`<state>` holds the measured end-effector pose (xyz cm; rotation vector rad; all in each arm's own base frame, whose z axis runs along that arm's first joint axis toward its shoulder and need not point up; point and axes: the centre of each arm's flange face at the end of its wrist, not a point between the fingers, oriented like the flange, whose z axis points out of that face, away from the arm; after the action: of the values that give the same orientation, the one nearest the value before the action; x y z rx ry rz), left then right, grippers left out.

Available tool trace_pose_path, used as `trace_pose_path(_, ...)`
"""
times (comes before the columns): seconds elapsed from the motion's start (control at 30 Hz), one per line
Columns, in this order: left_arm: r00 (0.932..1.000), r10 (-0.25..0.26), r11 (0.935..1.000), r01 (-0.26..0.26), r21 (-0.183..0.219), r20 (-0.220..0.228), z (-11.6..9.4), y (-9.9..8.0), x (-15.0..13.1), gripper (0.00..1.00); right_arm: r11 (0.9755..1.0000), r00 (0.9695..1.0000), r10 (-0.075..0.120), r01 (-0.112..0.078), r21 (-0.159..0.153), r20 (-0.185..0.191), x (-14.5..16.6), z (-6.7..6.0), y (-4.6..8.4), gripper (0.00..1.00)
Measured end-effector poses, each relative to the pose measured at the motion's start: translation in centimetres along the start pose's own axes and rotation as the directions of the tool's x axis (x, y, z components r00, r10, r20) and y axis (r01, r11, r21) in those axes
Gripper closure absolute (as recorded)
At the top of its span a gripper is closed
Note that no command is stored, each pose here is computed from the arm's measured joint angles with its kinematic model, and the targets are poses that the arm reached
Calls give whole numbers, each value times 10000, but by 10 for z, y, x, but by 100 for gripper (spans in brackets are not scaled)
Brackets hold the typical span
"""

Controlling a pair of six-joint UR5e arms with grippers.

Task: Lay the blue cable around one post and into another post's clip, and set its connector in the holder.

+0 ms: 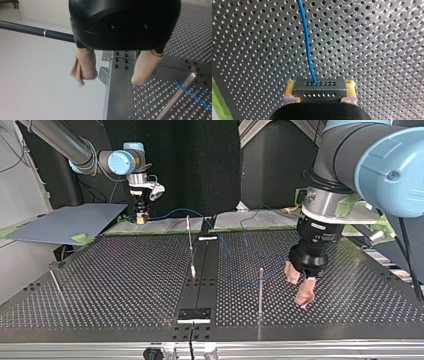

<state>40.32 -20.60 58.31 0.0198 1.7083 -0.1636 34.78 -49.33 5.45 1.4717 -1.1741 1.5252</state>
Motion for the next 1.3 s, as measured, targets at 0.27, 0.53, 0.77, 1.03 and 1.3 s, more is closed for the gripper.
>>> trace_pose_path(0.27,10000,7,10000,-7,-35,-74,0,-1,4,0,10000,10000,-8,8,16,-9,0,0,-1,67)
trace_pose_path(0.53,9994,280,9992,-274,306,-198,-14,-7,19,0,10000,10000,-10,10,31,-7,0,0,-2,67)
trace_pose_path(0.77,9993,264,9938,-292,1073,280,-35,-16,22,0,10000,10000,-11,11,16,-5,0,-1,-3,67)
trace_pose_path(1.03,9960,290,9788,-454,1995,844,-61,-30,26,0,10000,10000,-28,28,60,11,0,-2,-6,67)
trace_pose_path(1.3,9968,184,9667,-377,2533,780,-59,-43,54,0,9998,10000,-57,56,183,63,-2,-5,-15,67)
